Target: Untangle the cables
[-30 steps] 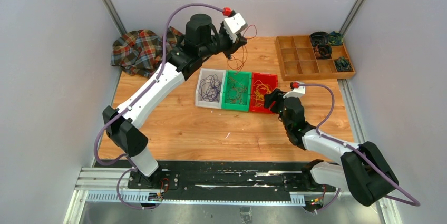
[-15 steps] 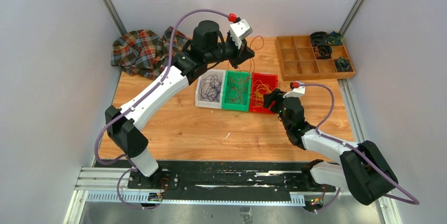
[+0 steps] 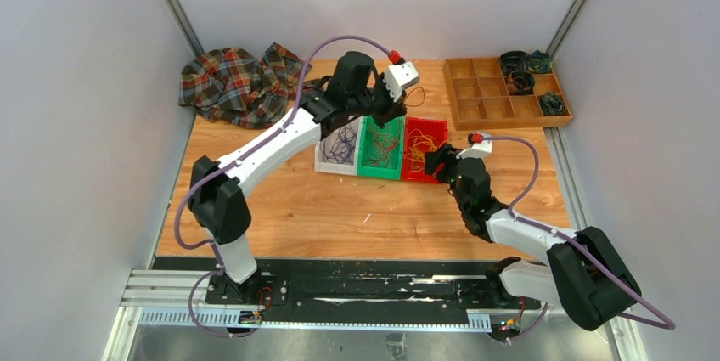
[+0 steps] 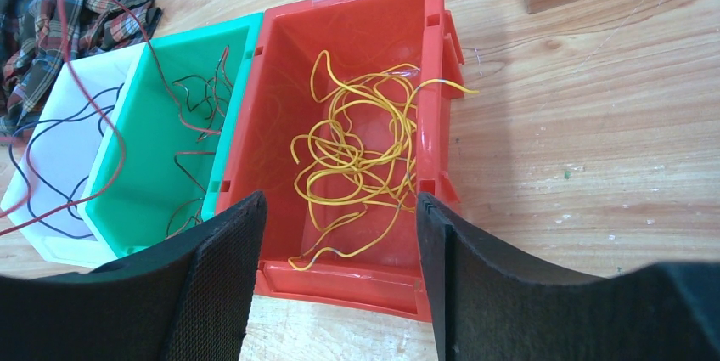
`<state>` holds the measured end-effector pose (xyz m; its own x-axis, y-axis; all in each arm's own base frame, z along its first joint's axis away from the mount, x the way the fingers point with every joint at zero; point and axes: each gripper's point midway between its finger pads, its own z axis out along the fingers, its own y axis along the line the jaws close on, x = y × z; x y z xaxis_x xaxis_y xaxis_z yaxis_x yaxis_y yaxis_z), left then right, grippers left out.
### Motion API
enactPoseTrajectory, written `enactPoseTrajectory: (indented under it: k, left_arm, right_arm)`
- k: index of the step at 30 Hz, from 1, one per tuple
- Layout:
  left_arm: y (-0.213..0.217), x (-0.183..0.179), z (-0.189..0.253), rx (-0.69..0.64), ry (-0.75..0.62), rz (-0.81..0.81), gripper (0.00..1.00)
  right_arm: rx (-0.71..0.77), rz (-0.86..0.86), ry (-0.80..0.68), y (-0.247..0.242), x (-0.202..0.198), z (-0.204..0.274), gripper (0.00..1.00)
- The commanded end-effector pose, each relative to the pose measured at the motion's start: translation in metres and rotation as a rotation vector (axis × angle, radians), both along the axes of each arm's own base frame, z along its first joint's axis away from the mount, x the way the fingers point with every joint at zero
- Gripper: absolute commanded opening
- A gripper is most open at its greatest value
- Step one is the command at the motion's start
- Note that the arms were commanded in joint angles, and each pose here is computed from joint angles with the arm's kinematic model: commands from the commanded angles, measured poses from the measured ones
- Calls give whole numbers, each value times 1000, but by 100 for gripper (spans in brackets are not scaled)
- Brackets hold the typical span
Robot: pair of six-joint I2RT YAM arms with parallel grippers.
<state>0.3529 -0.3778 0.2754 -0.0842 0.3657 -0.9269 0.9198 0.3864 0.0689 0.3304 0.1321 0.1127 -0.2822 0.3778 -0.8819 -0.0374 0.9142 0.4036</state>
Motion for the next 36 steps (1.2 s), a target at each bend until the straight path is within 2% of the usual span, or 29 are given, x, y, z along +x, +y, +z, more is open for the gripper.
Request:
enactPoseTrajectory:
  k: [1, 9, 15, 19, 28, 29, 32, 36]
  left_arm:
    - [0, 28, -31, 127, -88, -1, 0]
    - [18, 69, -94, 298, -151, 47, 0]
    - [35, 69, -138, 421, -176, 8, 1]
    - [48, 71, -165, 513, -142, 22, 0]
    - [54, 68, -188, 513, -101, 48, 1]
    - [54, 68, -188, 514, -99, 47, 2]
    - [55, 68, -185, 516, -100, 47, 23]
    - [56, 68, -178, 514, -110, 54, 37]
  right_arm:
    - [16, -21, -18, -5, 1, 3, 65]
    - [23, -20, -18, -5, 1, 2, 66]
    - [28, -22, -16, -6, 2, 1, 66]
    - [29, -21, -13, -6, 3, 0, 66]
    - [39, -29, -7, -8, 4, -1, 66]
    - [40, -30, -6, -8, 4, -2, 66]
    - [41, -30, -6, -8, 4, -2, 66]
    - [42, -31, -6, -8, 4, -2, 66]
